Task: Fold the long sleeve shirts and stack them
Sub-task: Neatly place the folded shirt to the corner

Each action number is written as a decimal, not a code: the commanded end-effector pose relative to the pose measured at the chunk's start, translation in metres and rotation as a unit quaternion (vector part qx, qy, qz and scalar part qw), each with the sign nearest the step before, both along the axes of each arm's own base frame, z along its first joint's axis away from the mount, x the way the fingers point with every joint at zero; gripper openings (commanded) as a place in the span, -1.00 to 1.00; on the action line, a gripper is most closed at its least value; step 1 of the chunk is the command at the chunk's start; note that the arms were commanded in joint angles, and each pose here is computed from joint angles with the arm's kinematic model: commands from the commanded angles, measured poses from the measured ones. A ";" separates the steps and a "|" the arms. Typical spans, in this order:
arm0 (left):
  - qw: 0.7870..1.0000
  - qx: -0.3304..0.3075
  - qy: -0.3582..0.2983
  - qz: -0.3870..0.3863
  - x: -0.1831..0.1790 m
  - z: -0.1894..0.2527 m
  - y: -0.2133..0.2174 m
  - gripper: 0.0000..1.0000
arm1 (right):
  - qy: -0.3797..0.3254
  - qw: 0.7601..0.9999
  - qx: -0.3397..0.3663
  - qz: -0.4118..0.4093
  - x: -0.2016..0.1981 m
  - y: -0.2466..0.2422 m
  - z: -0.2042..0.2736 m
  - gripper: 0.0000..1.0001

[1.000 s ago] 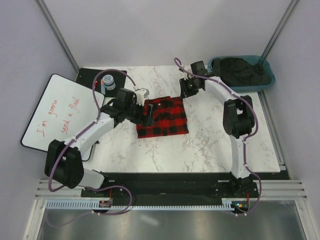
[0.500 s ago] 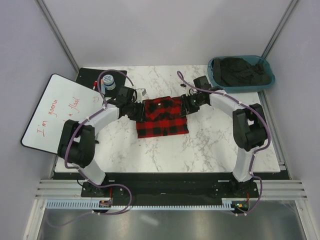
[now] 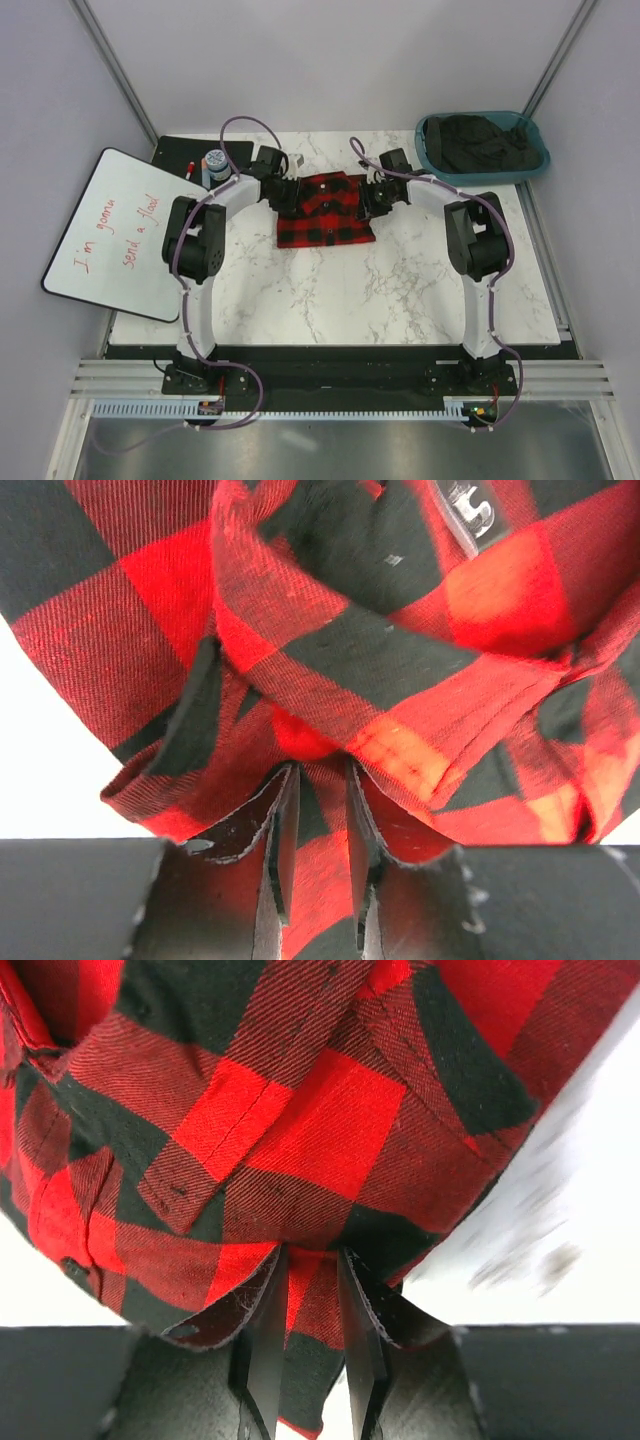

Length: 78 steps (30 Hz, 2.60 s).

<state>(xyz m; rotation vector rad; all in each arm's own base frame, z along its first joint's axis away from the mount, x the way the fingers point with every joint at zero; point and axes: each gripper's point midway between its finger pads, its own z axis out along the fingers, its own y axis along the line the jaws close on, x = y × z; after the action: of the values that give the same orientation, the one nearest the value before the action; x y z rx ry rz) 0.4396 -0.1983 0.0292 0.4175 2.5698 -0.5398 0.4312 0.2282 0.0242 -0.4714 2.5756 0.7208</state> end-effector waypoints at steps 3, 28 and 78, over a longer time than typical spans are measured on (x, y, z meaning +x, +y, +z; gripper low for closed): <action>0.997 -0.017 -0.071 -0.022 0.083 0.029 -0.021 -0.36 | -0.075 0.989 -0.069 -0.109 0.084 -0.046 -0.013 -0.29; 0.995 0.022 -0.012 -0.100 -0.115 0.039 -0.065 -0.21 | -0.063 0.998 -0.016 -0.026 -0.037 -0.027 0.048 -0.17; 0.994 -0.011 -0.090 0.056 0.105 0.025 -0.016 -0.04 | -0.151 0.982 -0.035 -0.107 0.112 0.008 -0.001 -0.02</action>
<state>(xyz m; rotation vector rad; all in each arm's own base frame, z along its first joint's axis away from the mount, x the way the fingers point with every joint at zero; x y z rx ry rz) 0.5477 -0.2111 0.0293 0.2931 2.4297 -0.4081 0.5480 0.2483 0.0298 -0.3092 2.2474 0.5108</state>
